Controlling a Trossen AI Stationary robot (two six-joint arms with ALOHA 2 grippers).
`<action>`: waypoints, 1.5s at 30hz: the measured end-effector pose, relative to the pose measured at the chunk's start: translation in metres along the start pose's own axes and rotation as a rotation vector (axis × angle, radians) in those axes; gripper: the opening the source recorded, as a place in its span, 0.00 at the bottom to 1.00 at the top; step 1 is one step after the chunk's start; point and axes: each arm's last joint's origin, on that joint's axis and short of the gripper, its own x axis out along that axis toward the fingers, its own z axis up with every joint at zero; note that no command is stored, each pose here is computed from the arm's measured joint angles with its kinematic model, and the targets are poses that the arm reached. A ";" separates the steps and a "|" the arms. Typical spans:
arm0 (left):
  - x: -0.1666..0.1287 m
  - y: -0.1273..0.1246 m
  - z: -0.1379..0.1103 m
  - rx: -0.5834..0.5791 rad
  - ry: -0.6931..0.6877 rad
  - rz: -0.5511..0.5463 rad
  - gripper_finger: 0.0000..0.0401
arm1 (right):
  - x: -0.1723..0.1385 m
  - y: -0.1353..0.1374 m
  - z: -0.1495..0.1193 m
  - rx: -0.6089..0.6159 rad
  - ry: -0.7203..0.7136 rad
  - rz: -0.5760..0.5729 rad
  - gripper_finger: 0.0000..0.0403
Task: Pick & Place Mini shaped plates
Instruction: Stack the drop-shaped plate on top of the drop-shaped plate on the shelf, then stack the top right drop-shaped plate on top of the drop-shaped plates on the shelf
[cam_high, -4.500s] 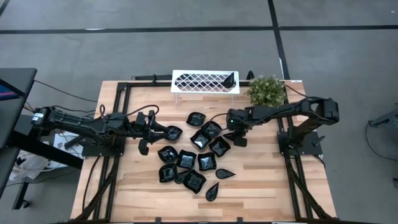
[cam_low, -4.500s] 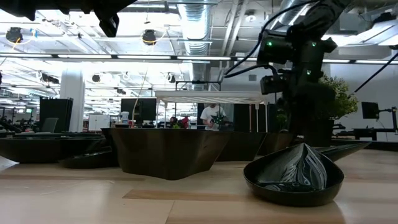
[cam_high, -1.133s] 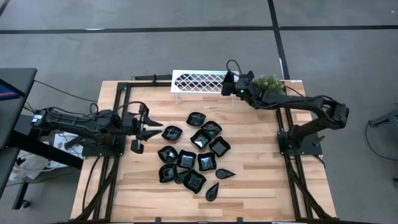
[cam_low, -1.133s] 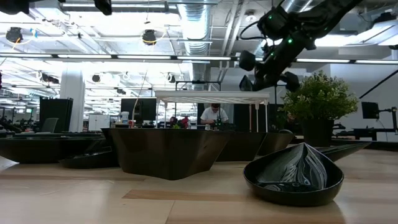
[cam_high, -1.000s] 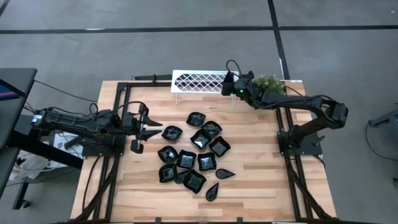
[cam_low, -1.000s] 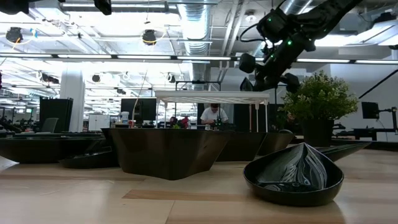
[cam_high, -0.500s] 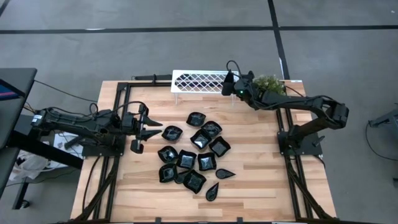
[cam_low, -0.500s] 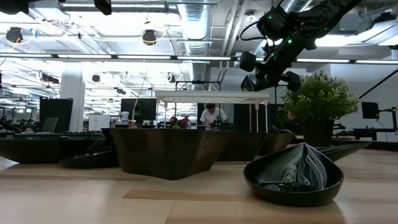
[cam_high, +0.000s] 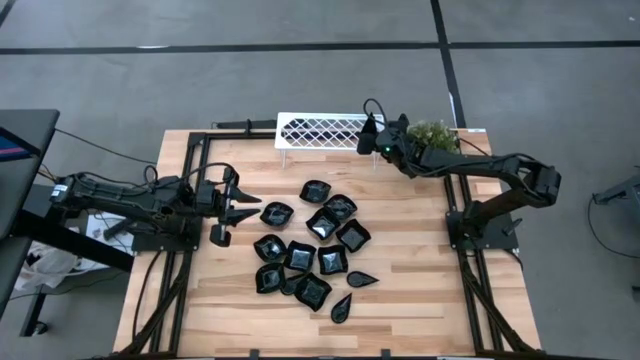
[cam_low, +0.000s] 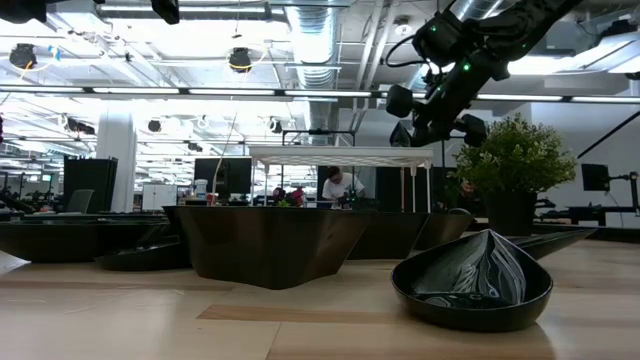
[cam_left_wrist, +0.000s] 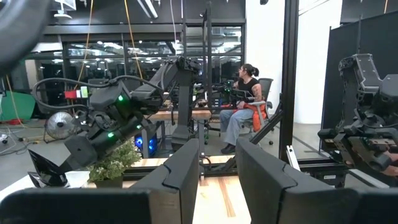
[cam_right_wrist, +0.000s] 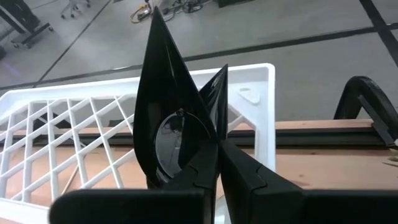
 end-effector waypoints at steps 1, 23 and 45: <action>0.000 0.000 0.000 0.000 0.000 0.000 0.27 | 0.000 0.000 0.000 0.000 0.000 -0.001 0.03; 0.000 0.000 0.000 0.000 0.000 0.000 0.27 | -0.001 0.002 0.000 -0.019 -0.010 0.014 0.26; 0.000 0.000 0.000 0.000 0.000 0.000 0.27 | -0.020 0.029 0.001 -0.273 -0.186 0.108 0.27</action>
